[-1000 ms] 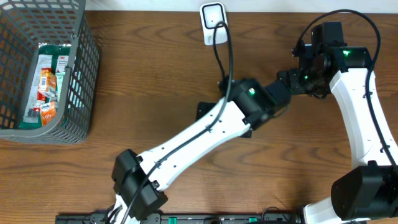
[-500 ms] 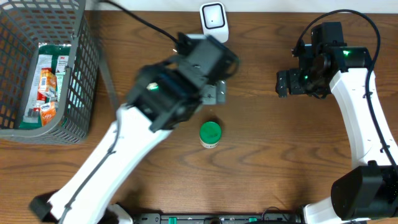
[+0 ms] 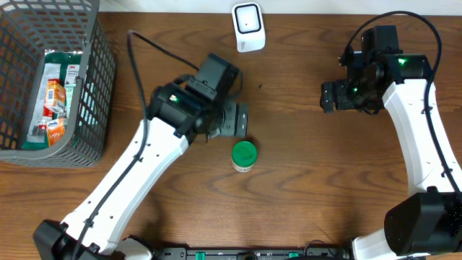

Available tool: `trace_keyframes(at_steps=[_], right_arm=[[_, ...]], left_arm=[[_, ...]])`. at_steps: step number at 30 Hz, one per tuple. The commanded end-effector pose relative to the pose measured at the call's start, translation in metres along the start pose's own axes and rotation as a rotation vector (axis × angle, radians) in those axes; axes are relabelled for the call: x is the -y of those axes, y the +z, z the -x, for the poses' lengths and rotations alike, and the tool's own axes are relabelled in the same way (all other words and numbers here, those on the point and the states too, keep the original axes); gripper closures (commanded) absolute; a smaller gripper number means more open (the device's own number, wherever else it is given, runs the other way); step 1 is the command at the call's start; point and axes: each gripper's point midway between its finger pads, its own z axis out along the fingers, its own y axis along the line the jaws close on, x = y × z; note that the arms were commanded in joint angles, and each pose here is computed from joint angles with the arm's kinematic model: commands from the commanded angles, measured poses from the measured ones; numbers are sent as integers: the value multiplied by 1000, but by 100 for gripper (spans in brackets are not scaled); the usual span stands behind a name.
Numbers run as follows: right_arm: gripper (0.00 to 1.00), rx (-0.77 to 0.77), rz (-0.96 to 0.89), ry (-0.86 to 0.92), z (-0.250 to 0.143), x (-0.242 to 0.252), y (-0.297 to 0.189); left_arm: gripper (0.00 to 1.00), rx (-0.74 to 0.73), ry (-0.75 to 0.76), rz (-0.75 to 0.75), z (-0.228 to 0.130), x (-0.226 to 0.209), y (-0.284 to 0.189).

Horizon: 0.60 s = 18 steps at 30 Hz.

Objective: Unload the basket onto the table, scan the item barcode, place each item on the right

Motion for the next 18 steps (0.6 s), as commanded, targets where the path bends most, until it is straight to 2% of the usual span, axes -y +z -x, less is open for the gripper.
trace_keyframes(at_steps=[1,7,18], right_arm=[[1,18,-14,2,5,8,-4],[1,18,-14,2,5,8,-4],[1,18,-14,2,5,8,-4]], left_arm=[[3,-92,73,-24,-37,10,20],[3,-124,160,-46,-69,30,55],[3,-116,55,-21,-73,36,93]])
